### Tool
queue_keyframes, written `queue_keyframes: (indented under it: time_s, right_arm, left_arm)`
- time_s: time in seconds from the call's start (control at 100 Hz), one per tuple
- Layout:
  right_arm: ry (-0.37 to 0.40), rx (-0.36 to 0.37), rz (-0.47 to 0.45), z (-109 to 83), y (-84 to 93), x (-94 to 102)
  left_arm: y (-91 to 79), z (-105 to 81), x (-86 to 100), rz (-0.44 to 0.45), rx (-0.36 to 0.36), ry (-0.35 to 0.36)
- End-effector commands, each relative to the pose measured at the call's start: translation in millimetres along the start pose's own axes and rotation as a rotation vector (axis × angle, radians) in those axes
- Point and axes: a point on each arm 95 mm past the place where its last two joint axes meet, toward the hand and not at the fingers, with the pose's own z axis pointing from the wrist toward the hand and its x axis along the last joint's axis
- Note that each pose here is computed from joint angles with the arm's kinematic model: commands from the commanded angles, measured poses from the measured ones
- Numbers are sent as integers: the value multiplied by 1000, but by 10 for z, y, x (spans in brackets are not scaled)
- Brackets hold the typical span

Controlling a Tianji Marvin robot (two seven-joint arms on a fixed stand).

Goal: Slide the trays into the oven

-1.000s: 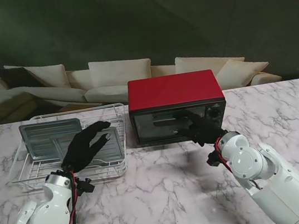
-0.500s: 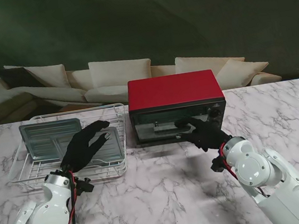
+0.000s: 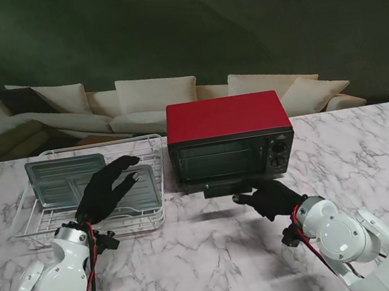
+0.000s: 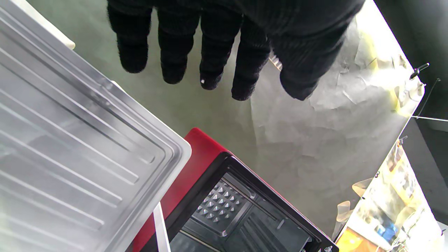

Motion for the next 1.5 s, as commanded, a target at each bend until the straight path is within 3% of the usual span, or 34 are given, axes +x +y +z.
queue_keyframes:
  time_s: [0.0, 0.28, 0.37, 0.52, 0.64, 0.98, 1.13, 1.27, 1.36, 1.49]
  right_arm:
    - [-34, 43, 21, -56, -147, -91]
    - [-55, 61, 77, -120, -194, -31]
    - [-47, 62, 103, -157, -173, 16]
    - [-34, 128, 178, -291, -135, 104]
    - [0, 112, 200, -380, -97, 161]
    - [198, -144, 223, -513, 184, 411]
    - [262, -277, 201, -460, 276, 459]
    - [290, -435, 151, -333, 321, 374]
    - [284, -471, 182, -267, 304, 294]
    - [269, -468, 265, -215, 266, 222]
  left_arm:
    - [16, -9, 12, -1, -10, 6]
    - [14, -20, 14, -1, -9, 2]
    - [7, -24, 9, -1, -5, 0]
    - [0, -28, 6, -1, -1, -1]
    - [2, -29, 6, -1, -2, -1]
    - [4, -24, 0, 3, -7, -6]
    - [-13, -26, -15, 3, 3, -11]
    - [-33, -32, -30, -5, 17, -14]
    - [-46, -31, -33, -9, 25, -13]
    - [-60, -25, -30, -13, 35, -13]
